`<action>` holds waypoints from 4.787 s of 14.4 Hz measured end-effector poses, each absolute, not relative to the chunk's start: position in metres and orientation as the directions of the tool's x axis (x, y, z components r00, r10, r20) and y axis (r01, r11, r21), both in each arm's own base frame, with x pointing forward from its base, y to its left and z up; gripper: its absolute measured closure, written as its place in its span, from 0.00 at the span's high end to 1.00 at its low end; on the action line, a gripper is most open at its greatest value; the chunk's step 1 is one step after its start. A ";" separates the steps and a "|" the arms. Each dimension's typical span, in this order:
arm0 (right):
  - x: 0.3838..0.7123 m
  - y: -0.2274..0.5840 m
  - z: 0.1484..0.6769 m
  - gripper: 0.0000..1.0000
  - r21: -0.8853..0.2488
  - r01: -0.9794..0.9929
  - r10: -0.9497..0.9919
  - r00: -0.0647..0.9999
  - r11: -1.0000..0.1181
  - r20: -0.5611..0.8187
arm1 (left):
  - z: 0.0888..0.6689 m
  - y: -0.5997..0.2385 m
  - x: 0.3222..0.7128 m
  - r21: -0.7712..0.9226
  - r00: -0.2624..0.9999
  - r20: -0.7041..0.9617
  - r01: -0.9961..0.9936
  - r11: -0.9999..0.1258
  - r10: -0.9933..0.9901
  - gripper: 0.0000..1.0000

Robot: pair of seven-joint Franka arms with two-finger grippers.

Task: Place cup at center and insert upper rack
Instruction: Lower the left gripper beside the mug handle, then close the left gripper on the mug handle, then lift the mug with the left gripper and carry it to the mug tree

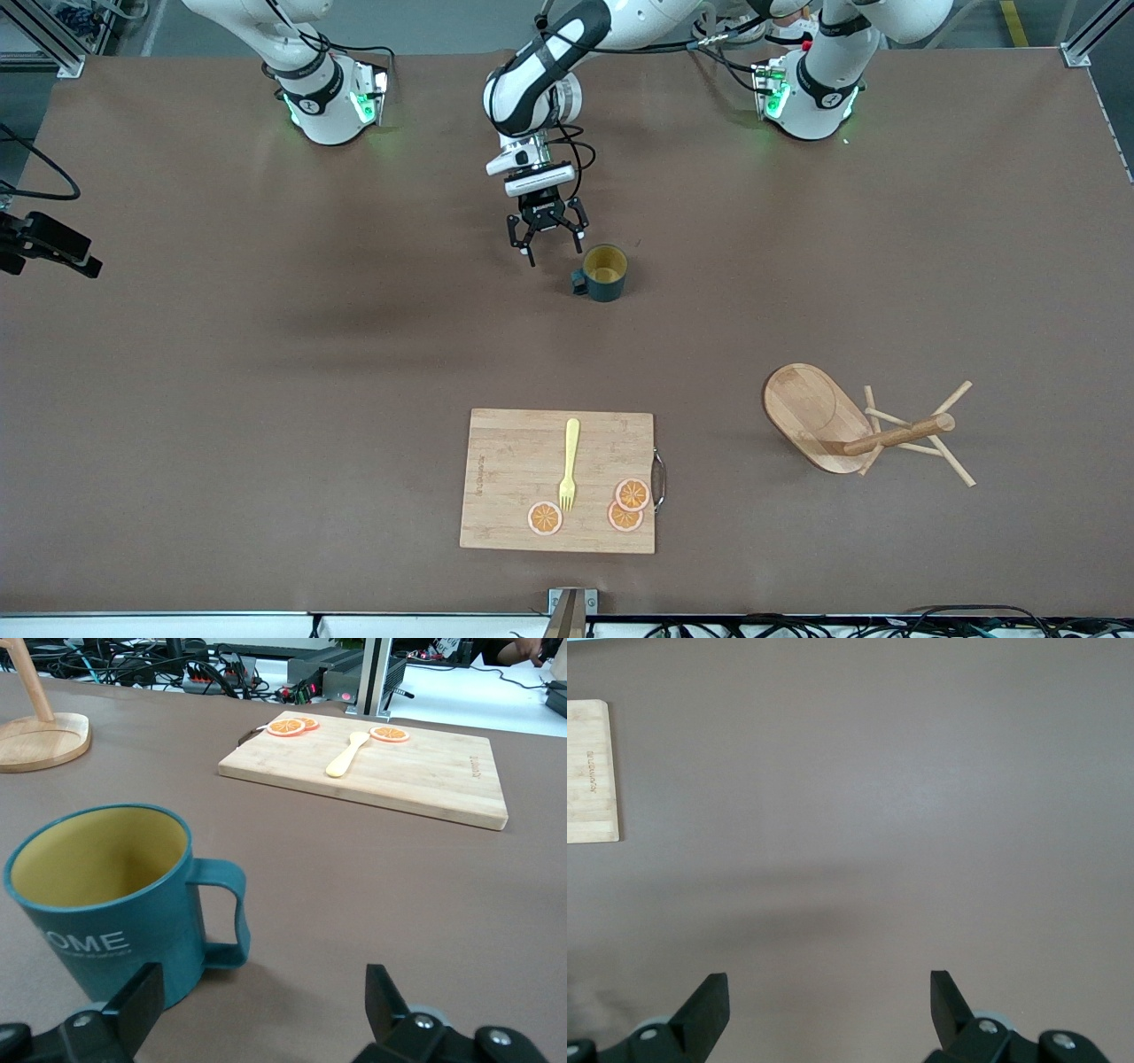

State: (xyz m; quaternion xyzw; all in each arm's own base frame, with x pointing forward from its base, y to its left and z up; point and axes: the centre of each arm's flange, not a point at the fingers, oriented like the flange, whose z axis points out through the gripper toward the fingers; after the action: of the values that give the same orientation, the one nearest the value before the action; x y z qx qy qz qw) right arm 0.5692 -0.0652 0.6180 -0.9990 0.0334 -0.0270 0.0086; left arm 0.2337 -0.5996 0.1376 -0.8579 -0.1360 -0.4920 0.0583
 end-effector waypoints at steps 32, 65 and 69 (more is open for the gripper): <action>0.570 -0.065 0.619 1.00 -0.019 -0.065 -0.066 0.996 -0.998 0.058 | 0.107 -0.615 0.279 -0.141 0.464 0.885 0.345 -0.928 0.038 0.87; 0.570 -0.065 0.619 1.00 -0.018 -0.065 -0.066 0.996 -0.998 0.059 | 0.147 -0.617 0.333 -0.106 0.540 0.824 0.441 -0.891 0.169 0.05; 0.570 -0.066 0.619 1.00 -0.018 -0.066 -0.067 0.996 -0.998 0.059 | 0.245 -0.617 0.361 -0.046 0.587 0.742 0.526 -0.849 0.323 0.05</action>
State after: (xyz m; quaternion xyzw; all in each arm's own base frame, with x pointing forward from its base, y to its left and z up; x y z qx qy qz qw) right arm 0.5697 -0.0659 0.6187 -0.9990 0.0335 -0.0297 0.0082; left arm 0.3612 -0.6175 0.2450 -0.8810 -0.2410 -0.3852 0.1317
